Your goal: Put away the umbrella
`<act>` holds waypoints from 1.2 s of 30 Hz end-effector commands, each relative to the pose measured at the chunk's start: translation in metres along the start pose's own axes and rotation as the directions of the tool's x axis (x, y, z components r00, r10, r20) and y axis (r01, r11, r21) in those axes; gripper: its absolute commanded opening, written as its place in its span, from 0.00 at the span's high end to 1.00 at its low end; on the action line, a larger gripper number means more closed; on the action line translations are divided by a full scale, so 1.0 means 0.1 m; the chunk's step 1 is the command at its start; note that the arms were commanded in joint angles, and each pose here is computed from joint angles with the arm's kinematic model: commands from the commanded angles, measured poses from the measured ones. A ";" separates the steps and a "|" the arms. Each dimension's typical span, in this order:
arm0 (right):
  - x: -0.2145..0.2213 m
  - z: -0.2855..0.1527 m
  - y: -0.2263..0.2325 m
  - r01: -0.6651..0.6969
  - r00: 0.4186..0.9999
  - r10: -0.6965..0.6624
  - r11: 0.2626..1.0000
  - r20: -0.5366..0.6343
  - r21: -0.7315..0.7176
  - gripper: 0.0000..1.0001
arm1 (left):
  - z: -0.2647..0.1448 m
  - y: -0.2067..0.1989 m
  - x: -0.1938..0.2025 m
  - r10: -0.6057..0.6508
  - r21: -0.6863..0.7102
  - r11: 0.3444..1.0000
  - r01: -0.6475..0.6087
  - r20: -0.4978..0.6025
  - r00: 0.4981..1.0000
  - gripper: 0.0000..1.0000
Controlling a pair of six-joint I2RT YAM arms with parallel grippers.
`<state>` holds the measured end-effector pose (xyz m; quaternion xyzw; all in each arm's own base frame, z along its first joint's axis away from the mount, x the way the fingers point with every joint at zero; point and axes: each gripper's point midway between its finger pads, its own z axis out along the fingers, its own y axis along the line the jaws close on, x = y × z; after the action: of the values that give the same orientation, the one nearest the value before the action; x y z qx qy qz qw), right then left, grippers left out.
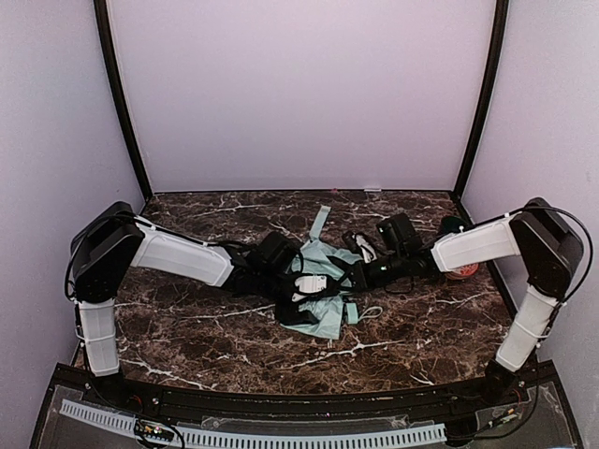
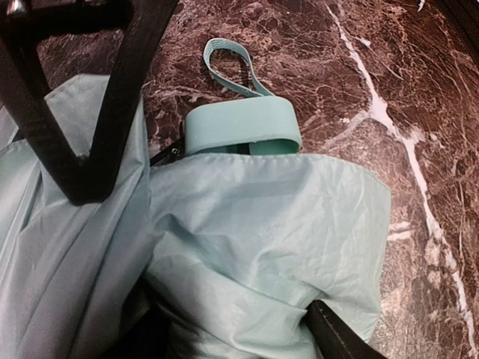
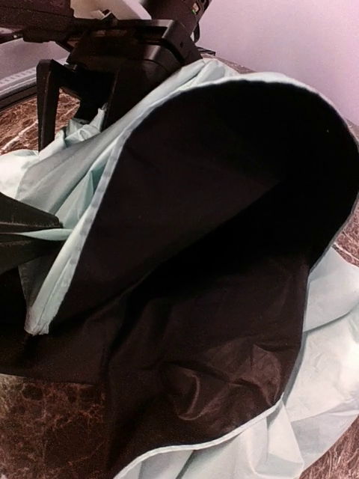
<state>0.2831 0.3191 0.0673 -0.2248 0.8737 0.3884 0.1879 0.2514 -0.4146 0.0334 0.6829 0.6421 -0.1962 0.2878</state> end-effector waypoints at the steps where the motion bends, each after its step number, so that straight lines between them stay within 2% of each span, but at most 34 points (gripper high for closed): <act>1: 0.17 0.11 -0.43 -0.101 0.995 0.102 0.990 -0.013 0.096 1.00 | 0.00 -0.43 0.58 -0.077 0.141 0.985 0.103 -0.179 0.981 0.38; 5: 0.30 0.26 -0.54 -0.096 0.992 0.105 0.989 -0.073 0.115 1.00 | -0.14 -0.38 0.33 -0.059 0.123 0.990 0.070 -0.088 0.994 0.37; 11: 0.41 0.33 -0.61 -0.102 0.988 0.115 0.987 -0.102 0.128 1.00 | -0.53 -0.24 -0.31 -0.014 0.040 0.999 0.008 0.162 0.987 0.33; 18: 0.34 0.31 -0.52 -0.064 0.991 0.077 0.990 -0.105 0.126 1.00 | -0.78 -0.15 -0.57 0.003 -0.009 1.000 -0.001 0.234 0.972 0.31; 20: 0.29 0.28 -0.44 -0.045 0.993 0.057 0.992 -0.102 0.117 0.92 | -0.79 -0.02 -0.59 -0.039 -0.046 0.998 0.050 0.231 0.972 0.31; 23: 0.16 0.19 -0.29 -0.010 0.996 0.018 0.996 -0.092 0.087 0.74 | -0.74 0.25 -0.50 -0.142 -0.088 0.983 0.163 0.209 0.968 0.32; 26: -0.11 -0.04 -0.03 0.051 0.998 -0.049 0.997 -0.035 0.056 0.60 | -0.73 0.49 -0.43 -0.221 -0.116 0.962 0.247 0.201 0.954 0.34; 30: -0.44 -0.47 0.29 0.117 0.990 -0.119 0.992 0.073 0.038 0.48 | -0.94 0.46 -0.61 -0.193 -0.078 0.972 0.223 0.287 0.938 0.33; 33: -0.48 -0.72 0.13 0.084 0.990 -0.099 0.984 0.096 0.155 0.44 | -1.14 0.43 -0.75 -0.173 -0.056 0.977 0.208 0.373 0.912 0.31; 36: -0.38 -0.88 -0.26 -0.009 0.993 -0.028 0.949 0.113 0.316 0.42 | -1.22 0.65 -0.69 -0.275 -0.030 0.949 0.313 0.403 0.873 0.28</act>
<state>0.3053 0.2932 0.1582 -0.2359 0.8605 0.3495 0.2858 0.2840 -0.3935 0.1366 0.5544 0.6834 -0.2878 0.3780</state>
